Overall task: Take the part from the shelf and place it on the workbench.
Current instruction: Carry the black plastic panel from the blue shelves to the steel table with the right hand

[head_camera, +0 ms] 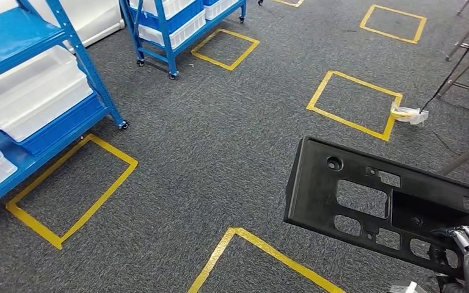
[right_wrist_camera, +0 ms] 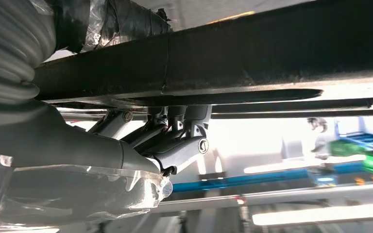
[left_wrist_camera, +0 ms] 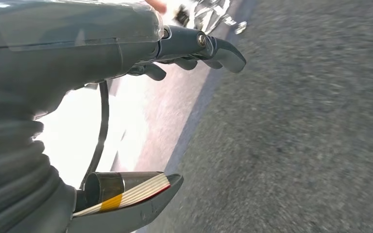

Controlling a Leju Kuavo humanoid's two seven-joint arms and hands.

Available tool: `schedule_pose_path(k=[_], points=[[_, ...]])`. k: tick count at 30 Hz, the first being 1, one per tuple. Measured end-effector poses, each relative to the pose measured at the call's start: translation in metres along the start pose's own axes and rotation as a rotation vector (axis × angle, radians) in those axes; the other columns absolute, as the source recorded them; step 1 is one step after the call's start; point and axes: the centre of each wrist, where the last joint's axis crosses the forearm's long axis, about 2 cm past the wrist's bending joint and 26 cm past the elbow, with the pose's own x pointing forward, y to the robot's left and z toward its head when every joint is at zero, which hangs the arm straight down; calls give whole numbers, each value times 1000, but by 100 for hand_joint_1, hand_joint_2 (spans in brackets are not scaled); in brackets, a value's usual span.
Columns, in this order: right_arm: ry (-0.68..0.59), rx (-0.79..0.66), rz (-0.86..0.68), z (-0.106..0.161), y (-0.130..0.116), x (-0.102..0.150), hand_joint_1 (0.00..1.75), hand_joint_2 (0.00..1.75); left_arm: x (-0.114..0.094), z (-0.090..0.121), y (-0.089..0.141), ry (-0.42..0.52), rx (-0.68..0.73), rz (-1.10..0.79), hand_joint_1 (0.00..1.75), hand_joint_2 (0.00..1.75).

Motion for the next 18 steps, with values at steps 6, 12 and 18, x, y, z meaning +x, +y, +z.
schedule_pose_path(k=[6, 12, 18], points=[[-6, -64, 66, 0, -16, 4, 175, 175, 5, -1, 7, -126, -39, 4, 0, 175], [5, -114, 87, 3, -35, 9, 175, 175, 9, -3, 8, -128, -26, -1, 0, 175], [75, -34, 74, 26, -35, 7, 175, 175, 0, -2, 9, 5, -17, -39, 0, 175]])
